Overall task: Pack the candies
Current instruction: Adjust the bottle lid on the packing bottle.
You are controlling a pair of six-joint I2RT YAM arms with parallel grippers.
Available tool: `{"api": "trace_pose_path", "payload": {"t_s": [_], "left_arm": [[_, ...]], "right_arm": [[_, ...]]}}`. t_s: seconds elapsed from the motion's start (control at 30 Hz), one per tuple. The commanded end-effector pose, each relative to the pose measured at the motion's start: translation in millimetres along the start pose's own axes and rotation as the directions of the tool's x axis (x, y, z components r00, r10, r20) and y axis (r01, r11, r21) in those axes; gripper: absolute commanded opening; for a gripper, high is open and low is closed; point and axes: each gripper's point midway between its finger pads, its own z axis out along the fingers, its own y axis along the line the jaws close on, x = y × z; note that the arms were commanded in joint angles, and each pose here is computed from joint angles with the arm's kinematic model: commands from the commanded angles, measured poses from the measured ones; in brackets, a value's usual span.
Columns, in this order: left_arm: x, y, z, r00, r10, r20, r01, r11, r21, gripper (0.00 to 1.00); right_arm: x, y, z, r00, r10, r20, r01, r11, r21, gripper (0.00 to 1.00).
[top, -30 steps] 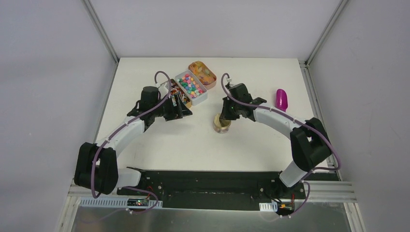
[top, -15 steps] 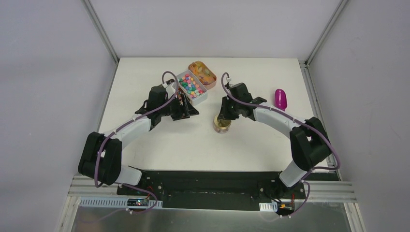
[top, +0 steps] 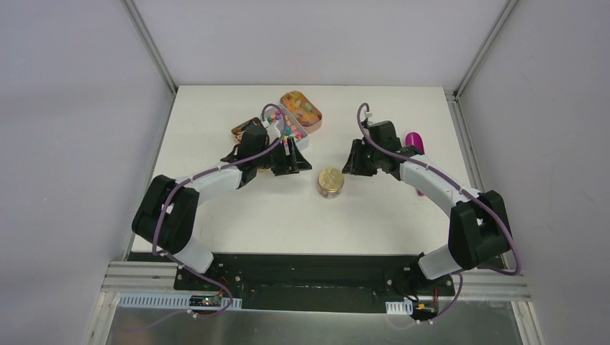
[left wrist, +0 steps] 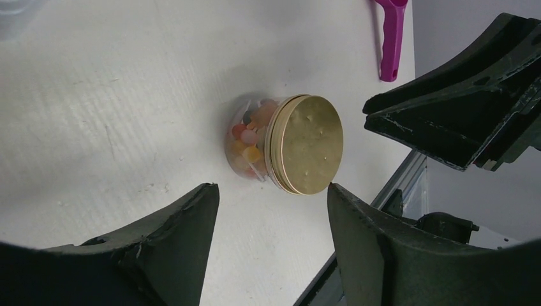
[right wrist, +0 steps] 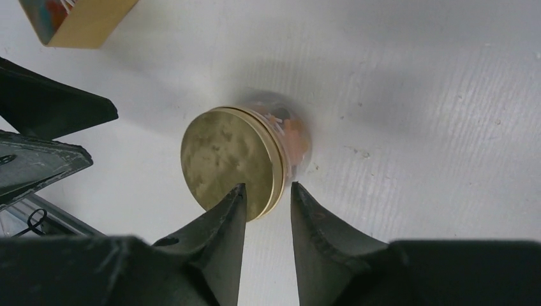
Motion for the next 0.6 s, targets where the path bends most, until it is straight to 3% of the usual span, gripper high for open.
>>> {"api": "trace_pose_path", "payload": {"t_s": [0.0, 0.3, 0.57], "left_arm": [[-8, -17, 18, 0.999, 0.048, 0.019, -0.049, 0.997, 0.052, 0.63], [9, -12, 41, 0.998, 0.052, -0.038, -0.05, 0.997, 0.066, 0.6], [19, -2, 53, 0.996, 0.057, -0.069, -0.053, 0.997, 0.055, 0.56]], "right_arm": [[6, 0, -5, 1.0, -0.017, -0.019, 0.016, 0.999, -0.031, 0.34], [18, -6, 10, 0.998, -0.005, -0.06, 0.002, 0.999, -0.043, 0.33], [29, -10, 20, 0.996, 0.003, -0.093, -0.008, 0.999, -0.046, 0.26]]}}
